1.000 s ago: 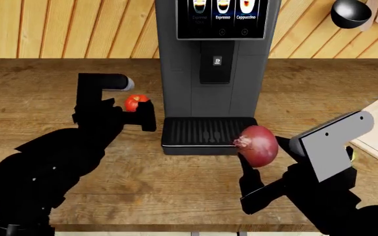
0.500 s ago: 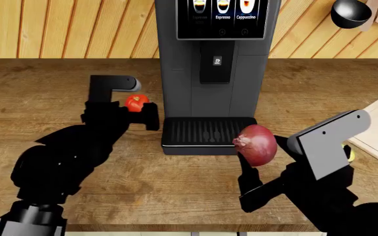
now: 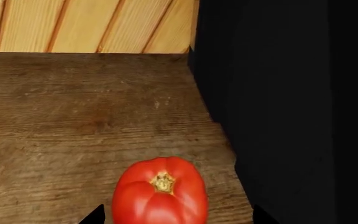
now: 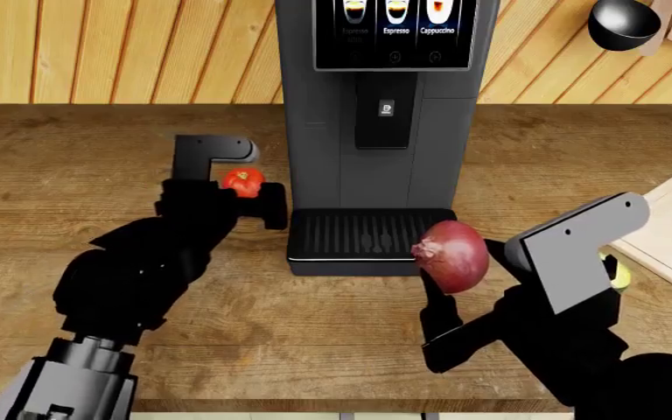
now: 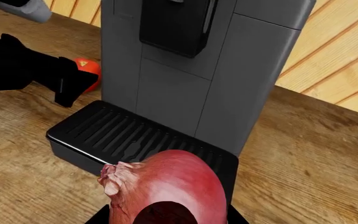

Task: Place the avocado, onion, tomato and bell pepper on the cutting board.

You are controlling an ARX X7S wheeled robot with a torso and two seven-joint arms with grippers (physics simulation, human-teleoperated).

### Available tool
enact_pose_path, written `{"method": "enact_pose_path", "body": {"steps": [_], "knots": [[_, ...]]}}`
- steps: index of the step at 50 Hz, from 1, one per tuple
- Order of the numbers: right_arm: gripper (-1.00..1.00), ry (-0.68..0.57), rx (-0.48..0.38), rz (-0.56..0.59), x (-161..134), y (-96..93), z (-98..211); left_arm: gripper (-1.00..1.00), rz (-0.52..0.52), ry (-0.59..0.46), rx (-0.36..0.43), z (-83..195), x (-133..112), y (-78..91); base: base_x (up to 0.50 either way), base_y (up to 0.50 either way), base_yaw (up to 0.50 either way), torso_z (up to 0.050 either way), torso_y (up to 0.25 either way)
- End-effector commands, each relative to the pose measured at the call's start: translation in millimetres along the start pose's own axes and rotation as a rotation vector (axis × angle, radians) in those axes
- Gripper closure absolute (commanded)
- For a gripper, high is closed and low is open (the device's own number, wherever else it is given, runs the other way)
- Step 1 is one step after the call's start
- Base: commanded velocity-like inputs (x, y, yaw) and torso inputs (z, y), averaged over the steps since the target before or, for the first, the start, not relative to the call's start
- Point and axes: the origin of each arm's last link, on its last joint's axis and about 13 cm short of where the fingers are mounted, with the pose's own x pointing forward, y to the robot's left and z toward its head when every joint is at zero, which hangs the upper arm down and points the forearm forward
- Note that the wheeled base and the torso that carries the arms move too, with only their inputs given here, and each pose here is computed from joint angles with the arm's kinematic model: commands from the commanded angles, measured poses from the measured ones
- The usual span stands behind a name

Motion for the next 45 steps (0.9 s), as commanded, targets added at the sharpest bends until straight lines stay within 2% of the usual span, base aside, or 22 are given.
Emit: {"method": "enact_pose_path", "body": {"steps": [1,11,31,32,45], "knots": [[1.0,-0.006,-0.013,-0.003,0.0,-0.5,1.3,-1.0,0.006,0.014,0.011,-3.5,10.7,0.2,0.0,0.0,0.0,0.0,0.0],[1.0,-0.006,-0.014,-0.001,0.1,-0.6,1.8,-1.0,0.002,0.033,-0.017,-3.7,19.2,0.6,0.0,0.0,0.0,0.0,0.0],[1.0,-0.007,-0.014,-0.01,-1.6,0.3,1.4,-1.0,-0.007,0.059,-0.017,-8.7,27.2,2.4,0.0,0.0,0.0,0.0,0.0],[1.0,-0.007,-0.014,-0.009,-1.3,0.4,1.5,1.0,0.0,0.057,-0.018,-8.7,26.9,2.5,0.0,0.0,0.0,0.0,0.0],[1.0,-0.015,-0.013,-0.01,-2.3,0.1,2.1,1.0,0.017,0.002,-0.006,-2.3,14.1,0.9,0.0,0.0,0.0,0.0,0.0]]}}
